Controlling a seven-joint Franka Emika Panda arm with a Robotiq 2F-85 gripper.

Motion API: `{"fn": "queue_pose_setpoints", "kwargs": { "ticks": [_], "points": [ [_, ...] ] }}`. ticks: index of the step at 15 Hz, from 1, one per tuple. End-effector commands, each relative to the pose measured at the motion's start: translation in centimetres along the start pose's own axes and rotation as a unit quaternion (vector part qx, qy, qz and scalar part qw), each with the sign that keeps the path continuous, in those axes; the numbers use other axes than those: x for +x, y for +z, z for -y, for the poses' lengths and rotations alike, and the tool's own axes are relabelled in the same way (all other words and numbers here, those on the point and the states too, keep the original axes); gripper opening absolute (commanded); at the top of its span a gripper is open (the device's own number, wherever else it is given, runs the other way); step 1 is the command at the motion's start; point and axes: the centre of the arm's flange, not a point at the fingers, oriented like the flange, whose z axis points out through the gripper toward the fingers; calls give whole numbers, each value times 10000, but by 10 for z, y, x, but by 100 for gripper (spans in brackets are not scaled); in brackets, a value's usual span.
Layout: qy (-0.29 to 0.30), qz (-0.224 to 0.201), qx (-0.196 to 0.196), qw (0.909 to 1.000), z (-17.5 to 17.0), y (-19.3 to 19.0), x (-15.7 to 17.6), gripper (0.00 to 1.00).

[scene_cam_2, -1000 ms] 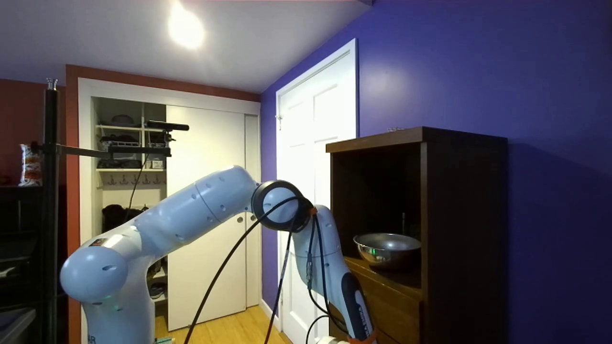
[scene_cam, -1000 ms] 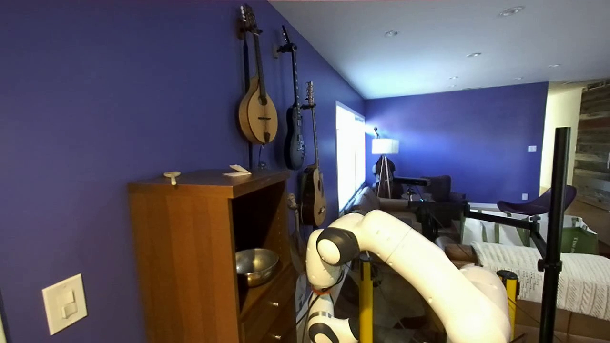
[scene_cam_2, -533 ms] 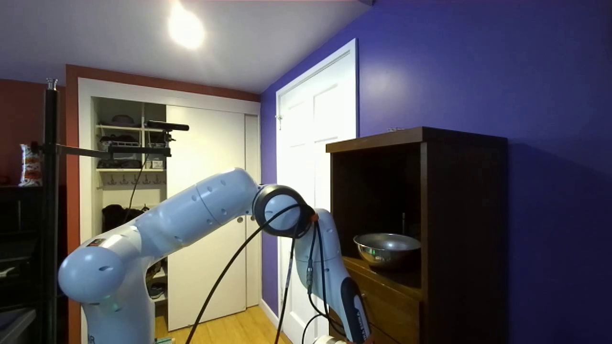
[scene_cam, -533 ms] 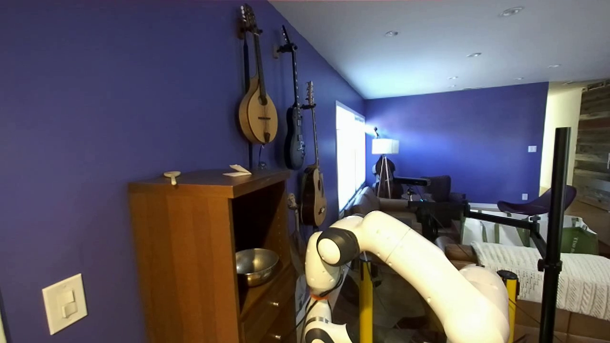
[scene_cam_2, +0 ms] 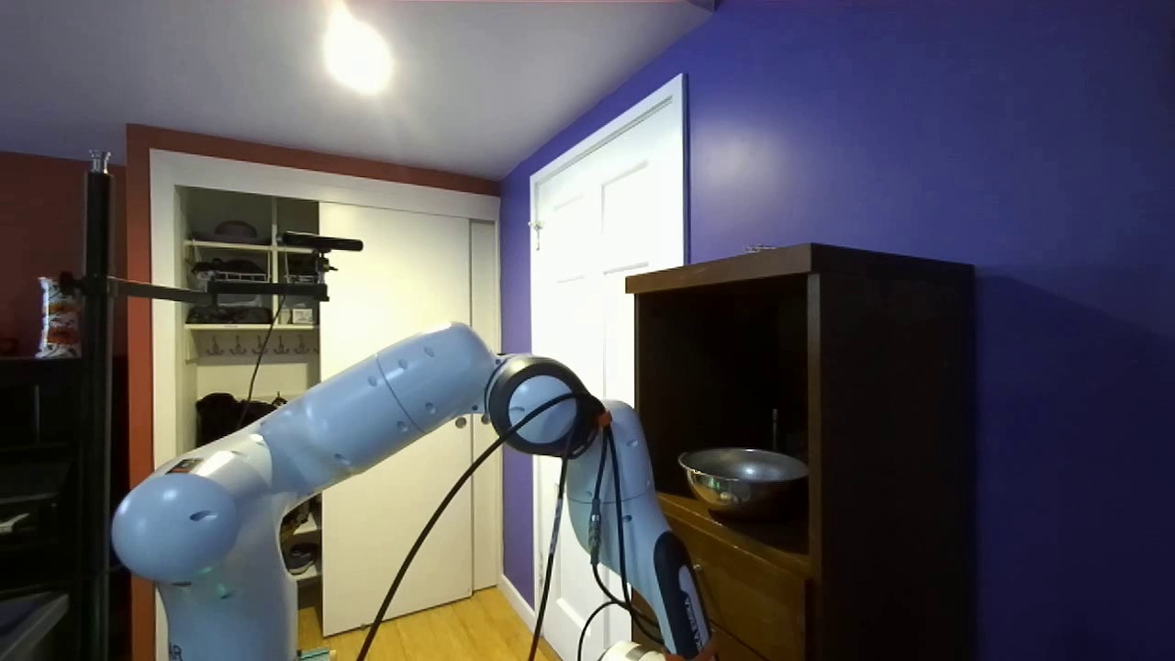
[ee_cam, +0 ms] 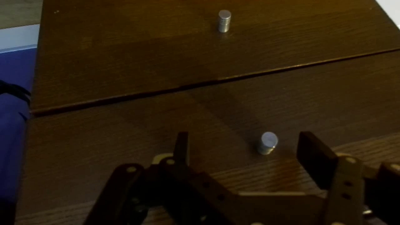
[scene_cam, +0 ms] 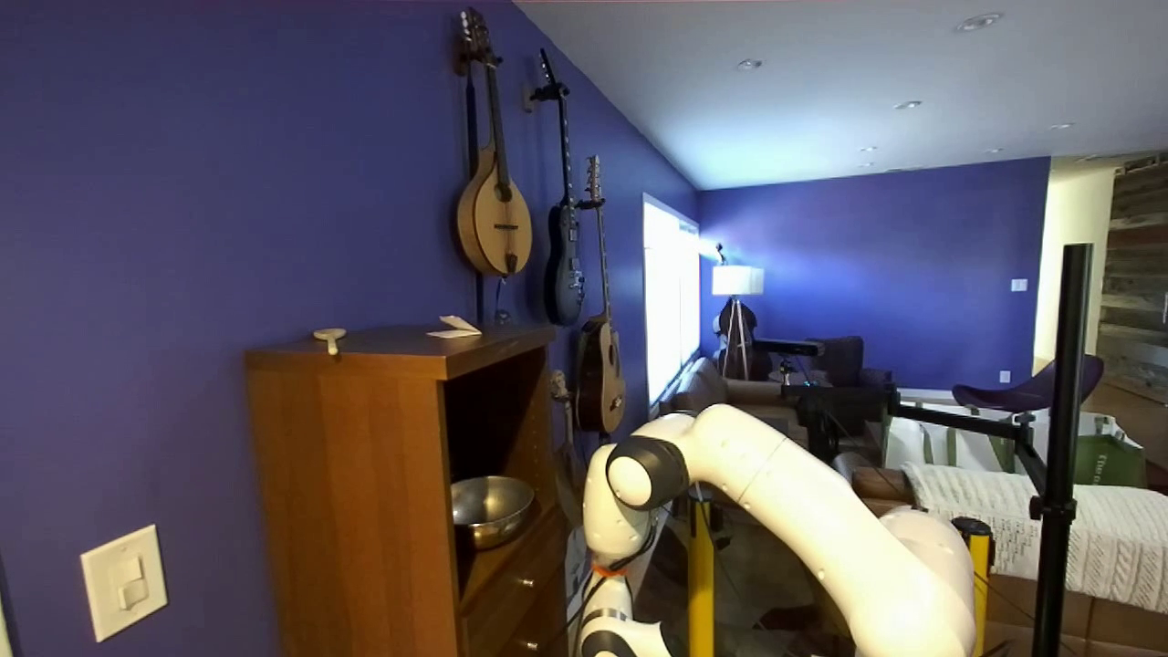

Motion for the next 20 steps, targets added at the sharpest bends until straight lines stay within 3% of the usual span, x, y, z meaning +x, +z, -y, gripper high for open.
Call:
{"fn": "queue_pose_setpoints", "kwargs": {
  "ticks": [1,4,7,9,16,20],
  "points": [
    [-69,13,-71,10000,18,12,-10,73],
    [-76,49,-32,10000,22,13,-12,62],
    [-111,55,49,9999,26,16,-16,64],
    [-164,14,73,9998,30,16,-17,56],
    [-257,-48,-20,9997,23,9,-13,56],
    [-280,-35,56,9996,25,8,-12,48]
  ]
}}
